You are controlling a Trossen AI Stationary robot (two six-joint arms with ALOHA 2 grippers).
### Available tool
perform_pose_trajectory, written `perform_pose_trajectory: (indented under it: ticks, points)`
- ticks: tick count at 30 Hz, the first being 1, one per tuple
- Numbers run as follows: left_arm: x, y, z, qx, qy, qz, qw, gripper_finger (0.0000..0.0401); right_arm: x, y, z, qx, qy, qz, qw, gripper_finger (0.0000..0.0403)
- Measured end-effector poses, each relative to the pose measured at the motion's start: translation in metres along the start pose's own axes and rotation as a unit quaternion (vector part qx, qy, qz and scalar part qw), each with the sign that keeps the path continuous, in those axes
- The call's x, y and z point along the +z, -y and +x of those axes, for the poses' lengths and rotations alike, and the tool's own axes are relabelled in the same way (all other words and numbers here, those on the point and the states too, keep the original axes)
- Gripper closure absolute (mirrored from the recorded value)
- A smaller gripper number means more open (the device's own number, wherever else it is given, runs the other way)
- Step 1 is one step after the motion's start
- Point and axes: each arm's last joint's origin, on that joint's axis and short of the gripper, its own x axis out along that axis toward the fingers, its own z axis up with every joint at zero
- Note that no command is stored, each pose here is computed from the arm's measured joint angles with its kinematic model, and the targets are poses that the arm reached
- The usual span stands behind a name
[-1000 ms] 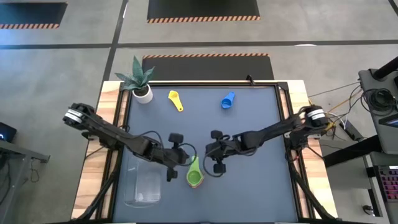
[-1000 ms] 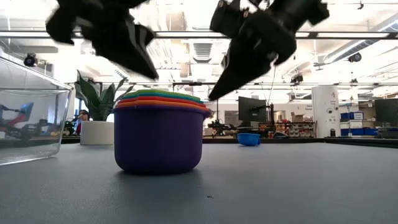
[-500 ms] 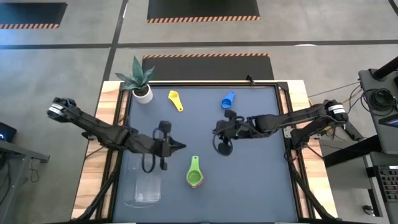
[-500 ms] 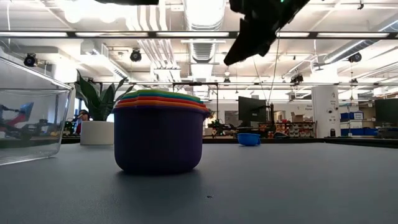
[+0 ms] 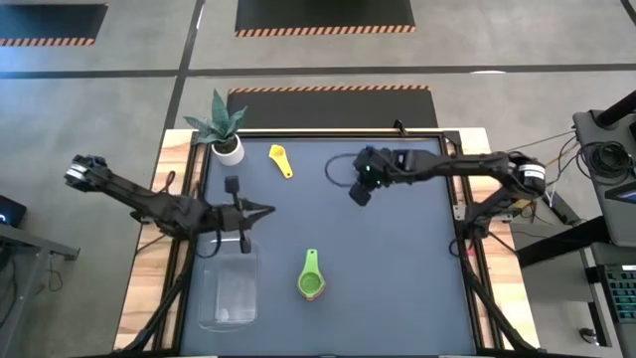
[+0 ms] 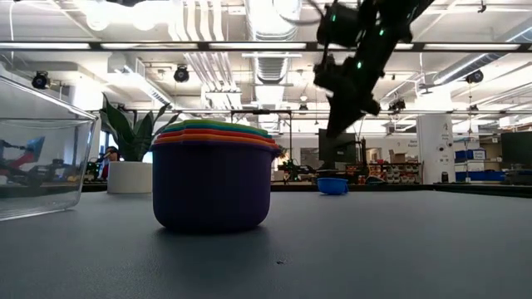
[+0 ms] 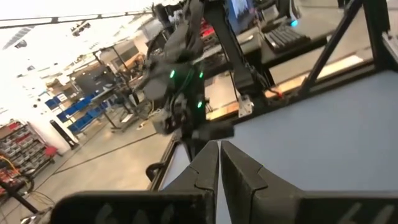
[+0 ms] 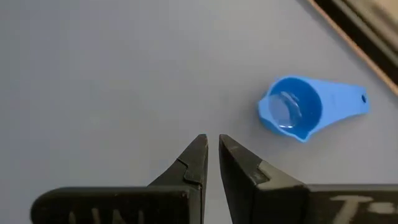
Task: Nest measuring cups in basket
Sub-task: Stack the blue measuring cup on top of the green measuring cup
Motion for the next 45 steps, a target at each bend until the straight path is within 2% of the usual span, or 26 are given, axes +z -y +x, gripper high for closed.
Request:
perform_pose_trajectory:
  ticks: [6, 10, 22, 29, 38, 45]
  points:
    - [0.000, -0.004, -0.006, 0.004, 0.009, -0.012, 1.000, 0.0401, 0.005, 0.033, 0.024, -0.028, -0.031, 0.046, 0.998, 0.0374]
    - [-0.001, -0.004, -0.006, 0.003, 0.008, -0.011, 1.000, 0.0401, 0.012, 0.045, 0.032, -0.041, -0.033, 0.065, 0.996, 0.0366]
    - [-0.002, -0.003, -0.004, 0.001, 0.005, -0.006, 1.000, 0.0401, 0.036, 0.052, 0.067, -0.052, -0.056, 0.040, 0.996, 0.0247]
    - [-0.002, -0.003, -0.004, 0.001, 0.005, -0.006, 1.000, 0.0401, 0.037, 0.051, 0.080, -0.056, -0.079, 0.037, 0.995, 0.0215]
    - [-0.002, -0.003, -0.004, 0.001, 0.005, -0.006, 1.000, 0.0401, 0.029, 0.051, 0.099, -0.064, -0.104, 0.034, 0.992, 0.0233]
    - [-0.002, -0.003, -0.004, 0.001, 0.005, -0.006, 1.000, 0.0401, 0.028, 0.052, 0.101, -0.065, -0.107, 0.034, 0.992, 0.0306]
